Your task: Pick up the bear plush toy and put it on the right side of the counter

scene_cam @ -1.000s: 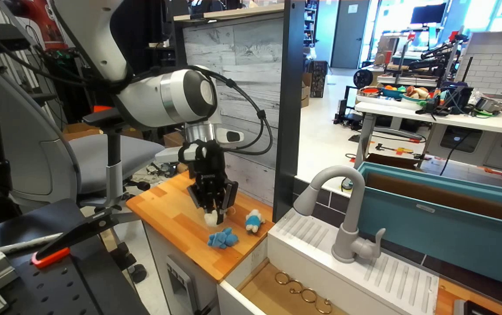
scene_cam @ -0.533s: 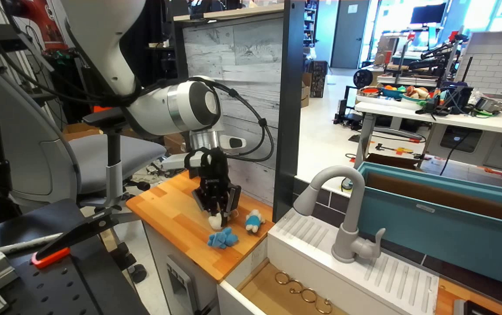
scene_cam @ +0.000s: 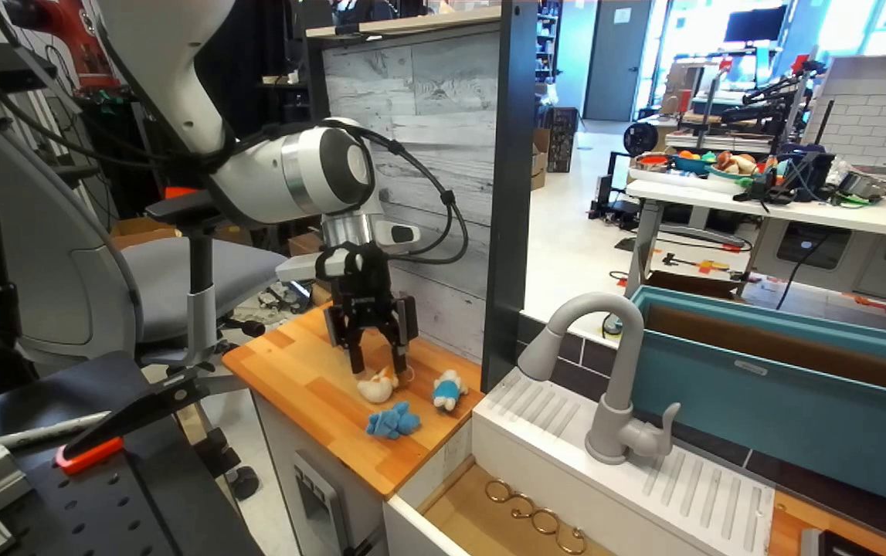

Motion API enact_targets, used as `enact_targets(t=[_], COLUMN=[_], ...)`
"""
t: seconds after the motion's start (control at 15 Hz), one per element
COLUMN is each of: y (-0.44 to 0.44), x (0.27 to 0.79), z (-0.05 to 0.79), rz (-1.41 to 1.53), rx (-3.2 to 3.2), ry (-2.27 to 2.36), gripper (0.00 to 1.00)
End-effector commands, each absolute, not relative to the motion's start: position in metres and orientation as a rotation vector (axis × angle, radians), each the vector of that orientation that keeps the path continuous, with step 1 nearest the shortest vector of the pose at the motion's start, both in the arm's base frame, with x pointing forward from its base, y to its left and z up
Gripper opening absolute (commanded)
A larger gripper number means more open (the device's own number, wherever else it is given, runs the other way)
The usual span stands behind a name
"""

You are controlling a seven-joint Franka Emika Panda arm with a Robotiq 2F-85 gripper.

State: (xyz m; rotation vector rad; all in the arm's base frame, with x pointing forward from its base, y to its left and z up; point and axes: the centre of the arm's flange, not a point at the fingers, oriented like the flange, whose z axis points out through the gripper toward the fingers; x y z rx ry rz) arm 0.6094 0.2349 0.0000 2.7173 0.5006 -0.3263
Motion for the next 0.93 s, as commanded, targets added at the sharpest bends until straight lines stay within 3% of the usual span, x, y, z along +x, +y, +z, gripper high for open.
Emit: enact_targets(t=[0.0, 0.6, 0.87], y=[0.246, 0.247, 0.247], x=[0.587, 0.514, 0.527], z=[0.038, 0.113, 0.103], rz=[-0.293, -0.164, -0.183], rx=[2.696, 2.934, 2.929], ry=[0.539, 0.488, 0.408], gripper=[1.0, 1.0, 1.0])
